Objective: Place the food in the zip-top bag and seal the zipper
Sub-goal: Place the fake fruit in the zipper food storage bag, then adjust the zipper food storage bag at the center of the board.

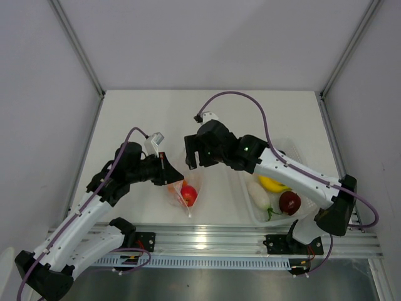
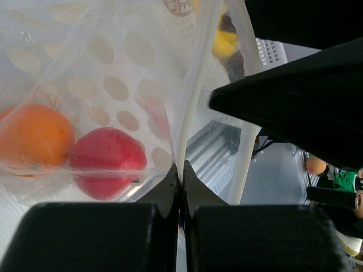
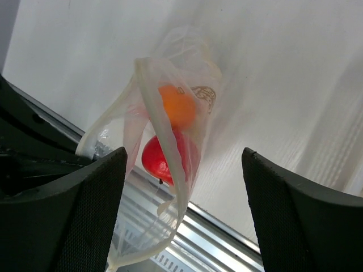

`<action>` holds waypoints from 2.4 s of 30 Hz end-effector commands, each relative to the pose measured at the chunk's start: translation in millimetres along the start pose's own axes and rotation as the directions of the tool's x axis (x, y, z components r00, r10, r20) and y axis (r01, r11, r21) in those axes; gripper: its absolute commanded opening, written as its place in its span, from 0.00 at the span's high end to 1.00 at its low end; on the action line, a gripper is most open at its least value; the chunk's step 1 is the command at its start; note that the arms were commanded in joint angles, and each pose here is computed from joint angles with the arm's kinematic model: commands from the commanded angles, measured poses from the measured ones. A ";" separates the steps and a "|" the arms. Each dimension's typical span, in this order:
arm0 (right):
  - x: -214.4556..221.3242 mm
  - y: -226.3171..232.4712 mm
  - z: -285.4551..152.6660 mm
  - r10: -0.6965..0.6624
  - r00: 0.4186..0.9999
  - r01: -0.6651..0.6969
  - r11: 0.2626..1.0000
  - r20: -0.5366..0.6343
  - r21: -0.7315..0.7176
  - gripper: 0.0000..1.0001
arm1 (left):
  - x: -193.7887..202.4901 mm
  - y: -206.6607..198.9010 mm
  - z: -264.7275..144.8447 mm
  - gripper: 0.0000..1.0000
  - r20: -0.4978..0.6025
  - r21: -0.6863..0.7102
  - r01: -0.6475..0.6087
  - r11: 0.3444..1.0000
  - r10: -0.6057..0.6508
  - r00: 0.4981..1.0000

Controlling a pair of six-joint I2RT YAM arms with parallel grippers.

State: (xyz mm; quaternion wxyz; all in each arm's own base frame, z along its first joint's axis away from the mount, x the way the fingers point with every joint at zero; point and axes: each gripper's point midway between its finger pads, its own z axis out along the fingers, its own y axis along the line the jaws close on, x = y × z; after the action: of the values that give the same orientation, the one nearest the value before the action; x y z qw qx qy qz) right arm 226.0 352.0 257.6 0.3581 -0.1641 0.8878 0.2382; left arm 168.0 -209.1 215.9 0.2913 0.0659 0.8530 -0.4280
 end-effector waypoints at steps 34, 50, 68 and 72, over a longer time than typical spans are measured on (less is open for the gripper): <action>-79.1 31.4 -32.5 0.046 0.992 -0.037 0.996 0.118 -0.077 1.00 | -43.3 -56.4 -53.2 1.00 0.140 0.123 -0.060 0.991 0.042 0.989; -19.5 11.6 12.4 0.252 0.951 -0.270 0.960 -0.178 -0.081 1.00 | 5.0 -22.6 -21.8 0.99 0.001 0.163 0.097 0.982 -0.098 0.995; -9.9 19.5 2.0 0.212 0.955 -0.241 0.963 -0.205 -0.125 0.91 | 9.5 -34.9 -30.8 0.99 0.014 0.234 0.104 0.967 -0.111 0.994; -26.3 22.1 -10.6 0.188 0.972 -0.209 0.966 -0.139 -0.153 0.51 | -4.9 -43.4 -39.9 0.99 0.068 0.218 0.057 0.974 -0.073 0.995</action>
State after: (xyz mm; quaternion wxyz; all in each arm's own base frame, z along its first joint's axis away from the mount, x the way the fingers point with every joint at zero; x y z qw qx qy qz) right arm 225.5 372.5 236.3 0.1985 -0.1044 0.9279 0.2979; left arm 135.3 -205.7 226.8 0.2476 0.0268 0.8186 -0.5176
